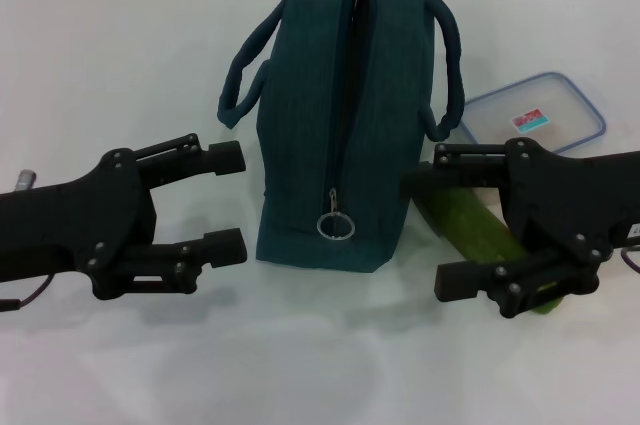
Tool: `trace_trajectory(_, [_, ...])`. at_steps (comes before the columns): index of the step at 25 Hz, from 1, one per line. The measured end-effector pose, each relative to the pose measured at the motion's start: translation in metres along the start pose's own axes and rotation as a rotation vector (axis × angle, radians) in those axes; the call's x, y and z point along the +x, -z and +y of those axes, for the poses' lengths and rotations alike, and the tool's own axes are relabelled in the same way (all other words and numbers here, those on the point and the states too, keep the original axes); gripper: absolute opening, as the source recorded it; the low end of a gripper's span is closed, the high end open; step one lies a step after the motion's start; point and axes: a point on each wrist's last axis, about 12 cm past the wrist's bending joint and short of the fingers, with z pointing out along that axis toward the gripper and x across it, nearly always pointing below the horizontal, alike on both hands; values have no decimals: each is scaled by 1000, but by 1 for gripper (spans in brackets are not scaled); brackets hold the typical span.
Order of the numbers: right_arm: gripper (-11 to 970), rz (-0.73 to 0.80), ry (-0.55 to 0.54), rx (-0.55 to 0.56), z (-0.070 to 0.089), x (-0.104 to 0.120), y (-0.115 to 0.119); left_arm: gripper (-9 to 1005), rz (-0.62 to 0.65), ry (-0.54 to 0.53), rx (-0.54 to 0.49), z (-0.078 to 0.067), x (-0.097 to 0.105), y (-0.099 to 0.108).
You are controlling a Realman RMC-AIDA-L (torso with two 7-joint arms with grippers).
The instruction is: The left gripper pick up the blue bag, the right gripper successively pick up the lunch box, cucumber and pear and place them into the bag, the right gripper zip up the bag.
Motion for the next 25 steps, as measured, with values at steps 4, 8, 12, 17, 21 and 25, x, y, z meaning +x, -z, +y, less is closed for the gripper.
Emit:
trace_trajectory(4, [875, -5, 3, 4, 0, 0, 1, 891, -8, 2, -4, 0, -1, 0])
trace_trajectory(8, [875, -39, 18, 29, 3, 0, 7, 891, -36, 22, -39, 3, -6, 6])
trace_trajectory(12, [875, -80, 41, 63, 7, 0, 15, 890, -75, 72, -80, 9, -20, 12])
trace_trajectory(17, [875, -92, 44, 92, 12, 6, 22, 890, -11, 218, -142, 28, -48, 11])
trace_trajectory(21, [874, -97, 33, 129, 21, 16, 32, 890, 96, 319, -230, 46, -71, 2])
trace_trajectory(25, [874, -113, 31, 191, 33, 27, 47, 889, 193, 454, -315, 64, -98, -12])
